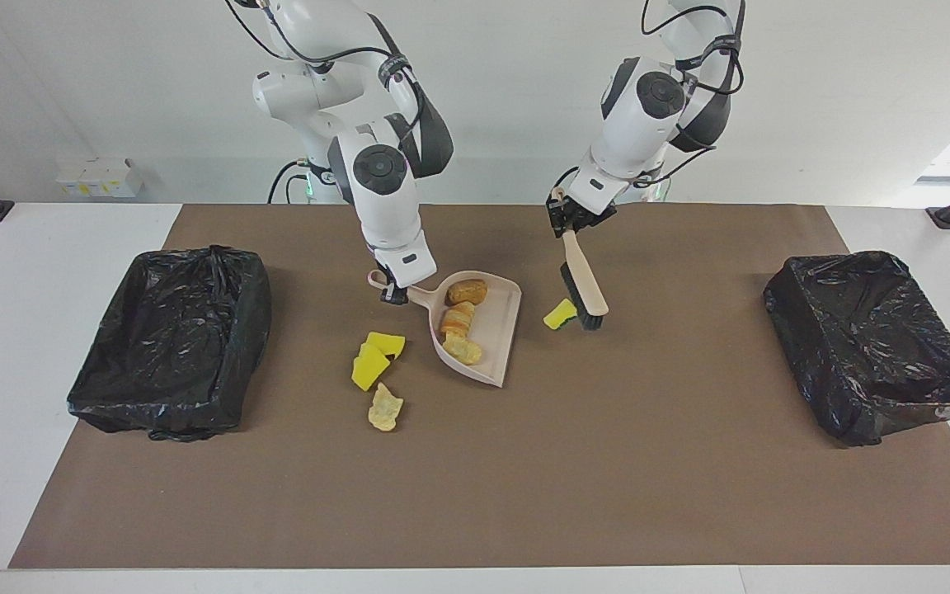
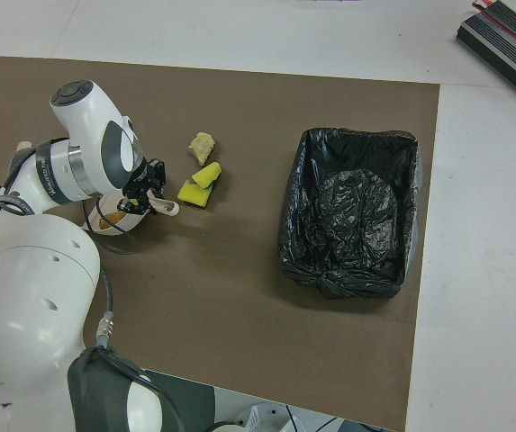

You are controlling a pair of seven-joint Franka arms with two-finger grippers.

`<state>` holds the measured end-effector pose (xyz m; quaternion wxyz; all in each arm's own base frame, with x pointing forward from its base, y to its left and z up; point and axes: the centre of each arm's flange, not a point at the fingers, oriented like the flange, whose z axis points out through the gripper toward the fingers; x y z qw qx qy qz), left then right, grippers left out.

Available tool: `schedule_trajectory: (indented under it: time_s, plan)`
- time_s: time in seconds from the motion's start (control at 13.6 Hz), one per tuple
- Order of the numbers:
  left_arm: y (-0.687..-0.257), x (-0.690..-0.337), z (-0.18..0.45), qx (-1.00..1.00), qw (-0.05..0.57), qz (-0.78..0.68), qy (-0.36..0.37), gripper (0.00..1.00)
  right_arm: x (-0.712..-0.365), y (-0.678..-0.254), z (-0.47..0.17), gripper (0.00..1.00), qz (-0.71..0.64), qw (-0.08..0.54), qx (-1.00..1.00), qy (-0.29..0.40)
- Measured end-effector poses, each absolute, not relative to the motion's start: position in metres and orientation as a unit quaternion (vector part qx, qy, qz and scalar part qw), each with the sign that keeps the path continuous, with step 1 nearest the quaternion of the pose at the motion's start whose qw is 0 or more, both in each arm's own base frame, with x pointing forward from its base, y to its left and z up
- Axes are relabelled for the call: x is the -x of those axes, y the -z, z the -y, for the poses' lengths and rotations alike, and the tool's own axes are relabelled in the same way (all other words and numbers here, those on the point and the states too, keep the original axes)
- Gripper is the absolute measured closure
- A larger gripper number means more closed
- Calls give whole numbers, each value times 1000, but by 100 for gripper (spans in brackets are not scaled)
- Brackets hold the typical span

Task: Sweep and dump trash in bin
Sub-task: 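Sweep the trash pieces into the dustpan with the left gripper's brush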

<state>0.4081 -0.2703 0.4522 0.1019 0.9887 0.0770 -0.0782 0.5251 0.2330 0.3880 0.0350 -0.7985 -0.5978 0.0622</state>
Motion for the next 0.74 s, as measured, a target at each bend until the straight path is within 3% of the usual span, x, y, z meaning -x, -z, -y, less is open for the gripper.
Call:
schedule_trajectory:
  time_s: [0.22,0.37,0.74]
  plan:
    - [-454,-401,301,-985,123,-104,55,74,-522,-384,-231,68,605,23,793,-70]
    - [-435,-378,349,-985,126,-109,52,74,-516,-377,-227,68,606,20,791,-80]
    - [-398,-338,384,-987,72,-95,109,74,-507,-369,-222,68,607,19,791,-81]
